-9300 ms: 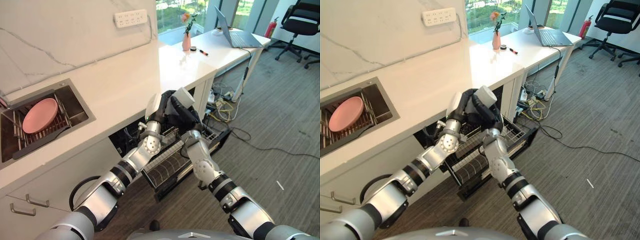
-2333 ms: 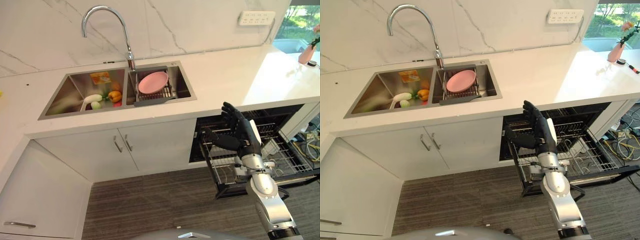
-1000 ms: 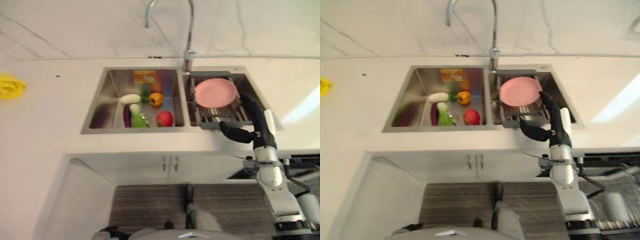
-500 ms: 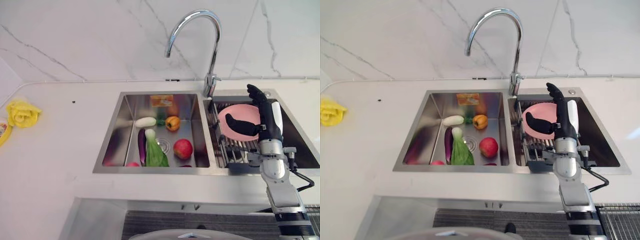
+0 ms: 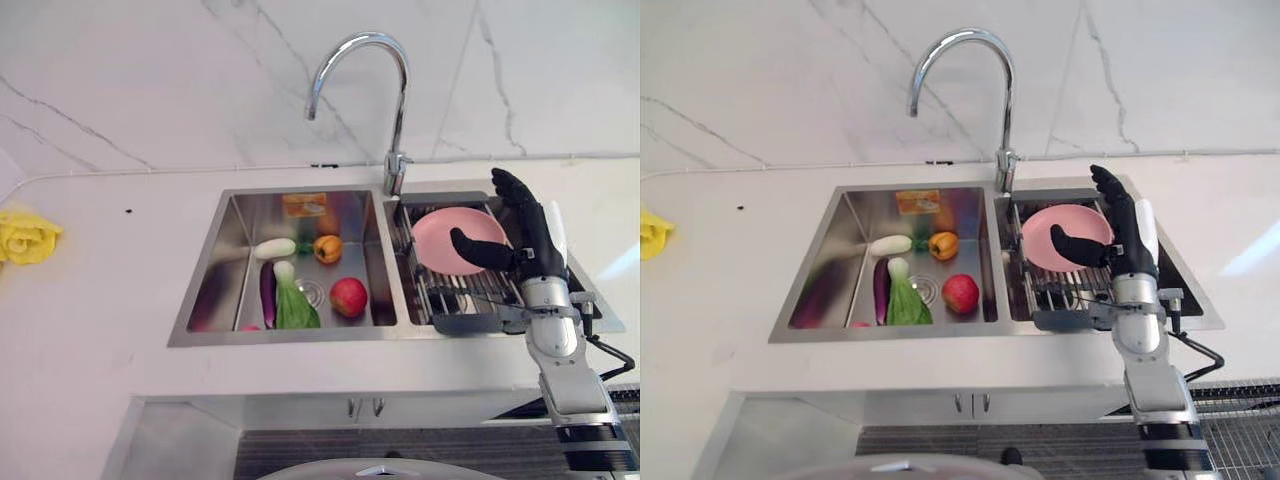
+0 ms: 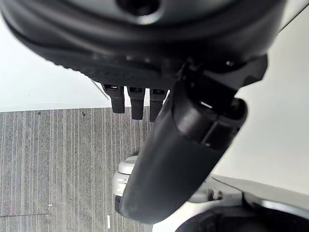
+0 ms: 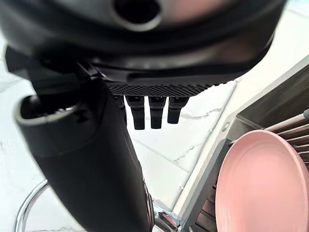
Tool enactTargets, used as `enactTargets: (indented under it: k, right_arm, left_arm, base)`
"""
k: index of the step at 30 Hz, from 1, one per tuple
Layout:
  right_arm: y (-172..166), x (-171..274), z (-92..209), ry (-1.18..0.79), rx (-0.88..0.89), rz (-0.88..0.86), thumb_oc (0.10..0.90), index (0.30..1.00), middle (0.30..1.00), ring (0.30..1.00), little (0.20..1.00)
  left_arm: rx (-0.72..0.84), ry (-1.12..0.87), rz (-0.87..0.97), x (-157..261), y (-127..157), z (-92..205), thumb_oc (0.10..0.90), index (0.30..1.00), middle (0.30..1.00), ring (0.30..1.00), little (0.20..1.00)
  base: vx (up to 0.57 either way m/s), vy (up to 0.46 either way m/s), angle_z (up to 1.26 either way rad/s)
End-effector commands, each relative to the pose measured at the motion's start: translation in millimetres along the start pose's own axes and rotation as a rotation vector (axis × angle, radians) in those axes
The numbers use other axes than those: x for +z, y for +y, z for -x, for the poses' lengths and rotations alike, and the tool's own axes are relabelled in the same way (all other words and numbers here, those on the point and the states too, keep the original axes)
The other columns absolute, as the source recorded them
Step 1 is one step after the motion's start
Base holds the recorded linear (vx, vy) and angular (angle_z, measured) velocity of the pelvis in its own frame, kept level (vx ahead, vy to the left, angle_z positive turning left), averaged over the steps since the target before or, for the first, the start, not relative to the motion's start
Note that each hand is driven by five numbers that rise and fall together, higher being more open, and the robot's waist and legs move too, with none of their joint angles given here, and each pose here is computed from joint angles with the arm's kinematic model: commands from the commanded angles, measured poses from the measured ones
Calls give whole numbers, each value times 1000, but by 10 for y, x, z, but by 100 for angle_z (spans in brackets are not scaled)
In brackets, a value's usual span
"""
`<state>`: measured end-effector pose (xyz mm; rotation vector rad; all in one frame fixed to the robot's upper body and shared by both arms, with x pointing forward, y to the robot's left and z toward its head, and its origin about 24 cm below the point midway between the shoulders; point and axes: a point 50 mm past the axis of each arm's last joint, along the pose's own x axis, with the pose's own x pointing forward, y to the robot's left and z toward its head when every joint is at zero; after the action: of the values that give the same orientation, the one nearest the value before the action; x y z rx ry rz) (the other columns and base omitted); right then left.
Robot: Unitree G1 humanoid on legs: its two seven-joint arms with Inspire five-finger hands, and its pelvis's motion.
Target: Place the dishes in the dishwasher.
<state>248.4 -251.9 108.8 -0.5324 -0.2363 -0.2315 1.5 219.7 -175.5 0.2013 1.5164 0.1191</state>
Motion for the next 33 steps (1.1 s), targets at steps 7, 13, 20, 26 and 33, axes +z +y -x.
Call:
enactTargets:
  k: [7, 13, 20, 26, 33]
  right_arm:
    - [-502, 502, -172, -292, -52, 131, 800, 900, 900, 900, 900]
    - [-523, 412, -269, -253, 20, 267, 800, 900, 900, 900, 900]
    - [-591, 304, -315, -203, 28, 380, 800, 900, 900, 900, 900]
    - [-676, 155, -275, -140, 28, 496, 800, 900, 900, 900, 900]
    - [-671, 56, -311, -103, 57, 579, 800, 900, 900, 900, 900]
  left_arm:
    - [-1, -43, -99, 240, 102, -13, 800, 900, 900, 900, 900]
    - [-7, -75, -130, 329, 116, -11, 800, 900, 900, 900, 900]
    - [-2, -60, -149, 299, 145, -12, 800, 900, 900, 900, 900]
    - [-9, -11, -191, 158, 148, -13, 800, 900, 900, 900, 900]
    - [-5, -13, -205, 159, 161, -12, 800, 900, 900, 900, 900]
  base:
    - [19, -16, -24]
    - [13, -12, -21]
    - [12, -1, 7]
    - [7, -11, 11]
    - [1, -2, 2]
